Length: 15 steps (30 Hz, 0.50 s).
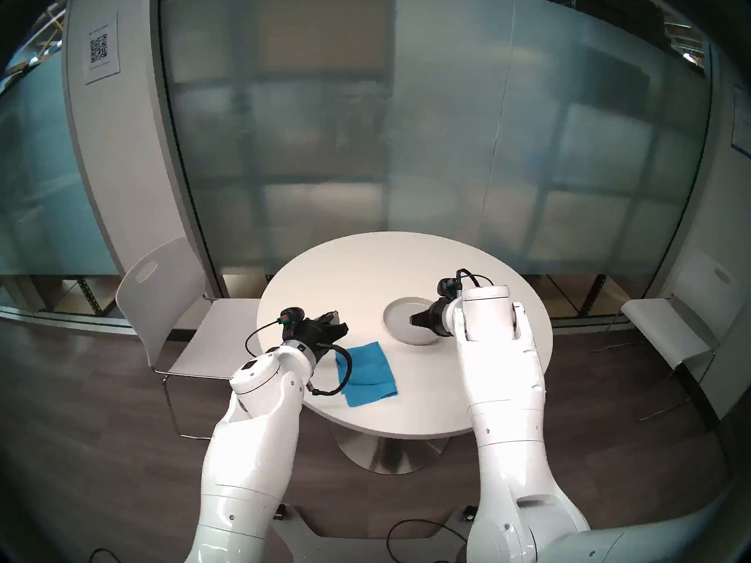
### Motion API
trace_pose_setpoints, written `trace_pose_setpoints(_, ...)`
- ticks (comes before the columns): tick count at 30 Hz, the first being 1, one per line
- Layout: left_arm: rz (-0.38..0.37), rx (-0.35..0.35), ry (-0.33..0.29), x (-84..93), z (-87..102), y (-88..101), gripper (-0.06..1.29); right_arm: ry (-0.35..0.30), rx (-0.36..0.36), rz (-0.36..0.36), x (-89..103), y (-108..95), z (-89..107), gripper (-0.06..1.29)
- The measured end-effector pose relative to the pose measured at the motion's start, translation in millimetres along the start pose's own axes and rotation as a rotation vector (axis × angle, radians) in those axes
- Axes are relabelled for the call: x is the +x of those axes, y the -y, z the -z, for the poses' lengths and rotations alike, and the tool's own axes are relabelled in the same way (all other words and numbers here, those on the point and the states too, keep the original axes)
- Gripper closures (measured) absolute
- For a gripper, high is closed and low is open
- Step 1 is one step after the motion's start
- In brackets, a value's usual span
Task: Fold the napkin in half twice and place it beside the plate
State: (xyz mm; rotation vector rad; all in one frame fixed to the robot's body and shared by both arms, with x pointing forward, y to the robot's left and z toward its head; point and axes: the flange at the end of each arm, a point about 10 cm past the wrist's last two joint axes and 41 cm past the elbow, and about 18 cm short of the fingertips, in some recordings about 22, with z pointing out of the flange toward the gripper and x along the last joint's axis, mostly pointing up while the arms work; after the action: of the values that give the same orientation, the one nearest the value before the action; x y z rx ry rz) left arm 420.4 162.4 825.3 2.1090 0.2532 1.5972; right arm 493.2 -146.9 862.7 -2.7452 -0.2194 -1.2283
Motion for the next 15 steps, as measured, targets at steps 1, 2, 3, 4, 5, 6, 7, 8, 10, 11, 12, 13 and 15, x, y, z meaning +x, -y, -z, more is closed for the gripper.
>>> trace_pose_setpoints(1,0.0,0.0,0.0,0.1,0.0,0.0,0.86,0.0,-0.004,-0.005,-0.3,0,-0.6,1.25)
trace_pose_setpoints(2,0.0,0.0,0.0,0.1,0.1,0.0,0.86,0.0,-0.008,-0.011,-0.6,0,-1.3,1.25)
trace_pose_setpoints(3,-0.001,0.0,0.0,0.2,0.2,0.0,0.86,0.001,-0.013,-0.016,-1.0,0,-2.0,1.25)
trace_pose_setpoints(4,-0.001,0.0,0.0,0.3,0.3,0.1,0.86,0.002,-0.021,-0.024,-1.6,-1,-3.2,1.25)
trace_pose_setpoints(5,-0.002,0.0,-0.001,0.5,0.4,0.1,0.86,0.005,-0.031,-0.035,-2.6,-1,-5.0,1.25)
trace_pose_setpoints(6,-0.002,0.0,-0.001,0.7,0.5,0.1,0.86,0.007,-0.037,-0.042,-3.5,-1,-6.3,1.25)
trace_pose_setpoints(7,-0.003,0.0,-0.002,0.8,0.6,0.1,0.86,0.01,-0.042,-0.049,-4.4,-1,-7.7,1.25)
trace_pose_setpoints(8,-0.004,0.0,-0.002,1.0,0.7,0.1,0.86,0.015,-0.049,-0.057,-5.7,-1,-9.7,1.25)
trace_pose_setpoints(10,-0.005,0.001,-0.002,1.1,0.8,0.2,0.86,0.025,-0.058,-0.071,-8.5,-1,-13.4,1.25)
trace_pose_setpoints(11,-0.006,0.001,-0.002,1.2,0.9,0.2,0.86,0.033,-0.065,-0.082,-10.7,-1,-16.0,1.25)
trace_pose_setpoints(12,-0.007,0.001,-0.003,1.4,0.9,0.2,0.86,0.037,-0.071,-0.089,-11.9,-1,-17.4,1.25)
trace_pose_setpoints(13,-0.007,0.001,-0.003,1.6,1.0,0.1,0.86,0.041,-0.077,-0.095,-13.1,0,-18.9,1.25)
trace_pose_setpoints(15,-0.008,0.001,-0.004,2.2,1.2,-0.2,0.86,0.049,-0.087,-0.109,-15.1,0,-21.4,1.25)
